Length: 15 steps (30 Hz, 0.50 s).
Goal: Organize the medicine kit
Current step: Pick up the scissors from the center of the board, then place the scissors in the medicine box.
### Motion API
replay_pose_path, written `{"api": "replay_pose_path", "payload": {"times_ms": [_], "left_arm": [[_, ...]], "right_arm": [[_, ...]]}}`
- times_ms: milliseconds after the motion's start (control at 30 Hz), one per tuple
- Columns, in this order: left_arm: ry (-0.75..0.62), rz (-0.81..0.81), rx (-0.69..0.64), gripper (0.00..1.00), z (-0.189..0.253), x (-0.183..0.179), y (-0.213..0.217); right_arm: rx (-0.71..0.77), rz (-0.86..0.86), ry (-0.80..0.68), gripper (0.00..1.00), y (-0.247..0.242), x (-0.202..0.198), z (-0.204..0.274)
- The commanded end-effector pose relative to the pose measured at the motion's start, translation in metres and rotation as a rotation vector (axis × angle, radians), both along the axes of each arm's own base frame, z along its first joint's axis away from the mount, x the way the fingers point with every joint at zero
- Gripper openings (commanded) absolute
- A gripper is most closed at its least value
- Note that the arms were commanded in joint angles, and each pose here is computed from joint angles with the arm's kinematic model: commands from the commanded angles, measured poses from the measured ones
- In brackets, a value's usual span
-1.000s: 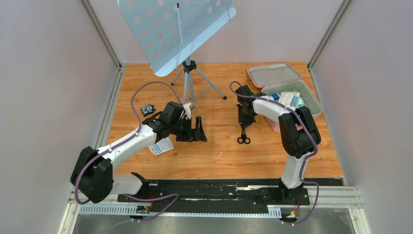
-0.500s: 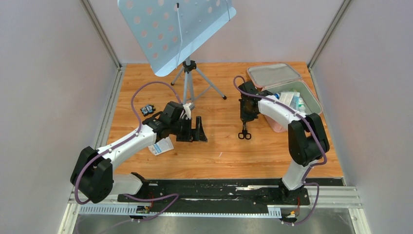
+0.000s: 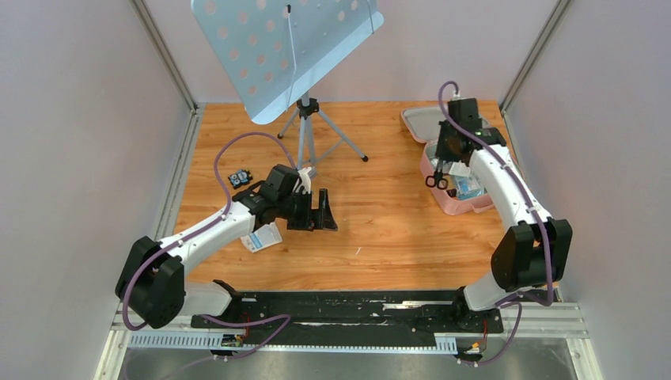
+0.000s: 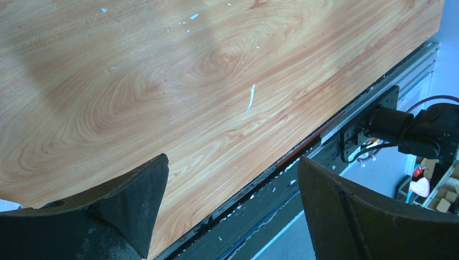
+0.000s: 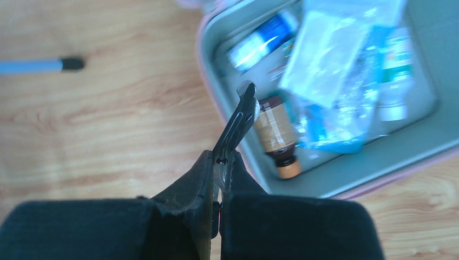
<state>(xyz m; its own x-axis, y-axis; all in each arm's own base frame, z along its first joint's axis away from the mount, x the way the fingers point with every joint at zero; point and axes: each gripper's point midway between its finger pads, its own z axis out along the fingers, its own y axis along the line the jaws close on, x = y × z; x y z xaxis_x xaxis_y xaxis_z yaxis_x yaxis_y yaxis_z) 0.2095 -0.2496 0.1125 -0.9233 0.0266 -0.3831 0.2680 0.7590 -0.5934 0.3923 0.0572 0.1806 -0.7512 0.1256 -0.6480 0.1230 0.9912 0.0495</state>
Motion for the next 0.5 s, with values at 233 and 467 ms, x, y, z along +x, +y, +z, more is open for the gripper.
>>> {"api": "replay_pose_path", "payload": {"times_ms": [233, 467], "left_arm": [[-0.054, -0.02, -0.034, 0.97, 0.017, 0.01, -0.007], [-0.067, -0.02, -0.017, 0.97, 0.02, 0.011, -0.004]], "right_arm": [[-0.164, -0.133, -0.185, 0.0, -0.094, 0.04, 0.059], [-0.219, -0.129, -0.143, 0.0, -0.114, 0.053, 0.017]]}}
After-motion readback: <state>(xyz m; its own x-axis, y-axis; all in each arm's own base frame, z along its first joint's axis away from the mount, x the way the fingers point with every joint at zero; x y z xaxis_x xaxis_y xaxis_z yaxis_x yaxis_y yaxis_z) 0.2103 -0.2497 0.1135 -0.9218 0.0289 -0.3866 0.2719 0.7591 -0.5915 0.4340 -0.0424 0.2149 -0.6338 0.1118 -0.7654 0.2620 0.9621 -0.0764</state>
